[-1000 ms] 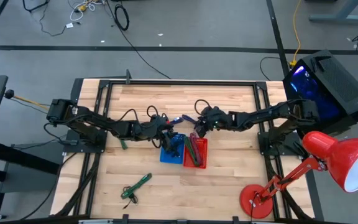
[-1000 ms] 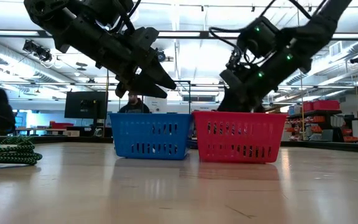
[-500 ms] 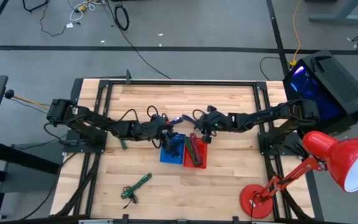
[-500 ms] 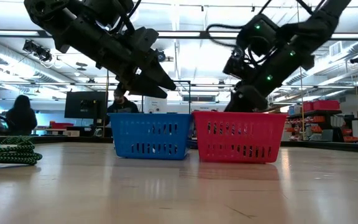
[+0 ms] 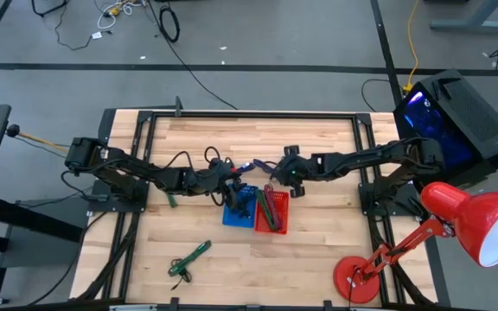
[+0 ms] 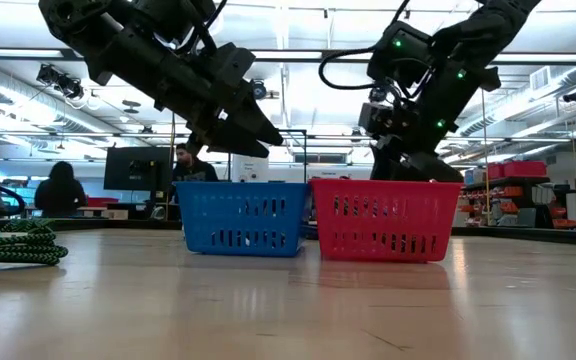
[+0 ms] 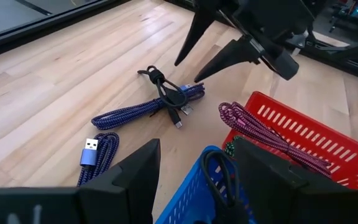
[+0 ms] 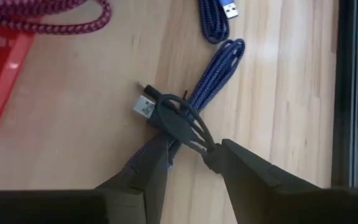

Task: Pick & Place USB Port
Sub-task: Put the black USB cable into the blue basket

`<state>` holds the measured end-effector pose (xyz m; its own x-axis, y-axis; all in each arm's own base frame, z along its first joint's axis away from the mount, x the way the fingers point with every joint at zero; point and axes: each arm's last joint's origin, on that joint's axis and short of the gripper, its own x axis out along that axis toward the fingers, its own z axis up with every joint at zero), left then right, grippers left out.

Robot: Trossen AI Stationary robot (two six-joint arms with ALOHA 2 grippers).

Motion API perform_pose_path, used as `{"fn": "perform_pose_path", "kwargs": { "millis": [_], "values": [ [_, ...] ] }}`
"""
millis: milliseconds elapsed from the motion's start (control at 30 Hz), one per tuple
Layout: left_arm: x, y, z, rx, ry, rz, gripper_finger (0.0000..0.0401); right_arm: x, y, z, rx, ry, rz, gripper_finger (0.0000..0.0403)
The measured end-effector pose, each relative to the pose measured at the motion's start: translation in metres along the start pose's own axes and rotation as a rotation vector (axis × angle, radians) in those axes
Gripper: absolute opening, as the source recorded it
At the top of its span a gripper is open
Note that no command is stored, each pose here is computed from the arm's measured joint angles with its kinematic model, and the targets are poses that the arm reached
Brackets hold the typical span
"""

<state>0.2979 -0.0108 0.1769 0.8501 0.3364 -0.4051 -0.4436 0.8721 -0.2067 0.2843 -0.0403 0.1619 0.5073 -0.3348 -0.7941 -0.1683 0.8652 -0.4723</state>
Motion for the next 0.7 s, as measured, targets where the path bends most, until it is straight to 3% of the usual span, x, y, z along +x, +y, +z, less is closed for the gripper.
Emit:
{"fn": "perform_pose_path", "kwargs": {
  "millis": [333, 700],
  "values": [
    [0.0, 0.0, 0.0, 0.01, 0.0, 0.0, 0.0211, 0.011, 0.005, -0.004, -0.074, 0.046, 0.023, 0.015],
    [0.0, 0.0, 0.0, 0.014, -0.002, 0.004, 0.0211, 0.032, 0.006, -0.003, -0.055, 0.048, -0.037, 0.015]
  ]
}}
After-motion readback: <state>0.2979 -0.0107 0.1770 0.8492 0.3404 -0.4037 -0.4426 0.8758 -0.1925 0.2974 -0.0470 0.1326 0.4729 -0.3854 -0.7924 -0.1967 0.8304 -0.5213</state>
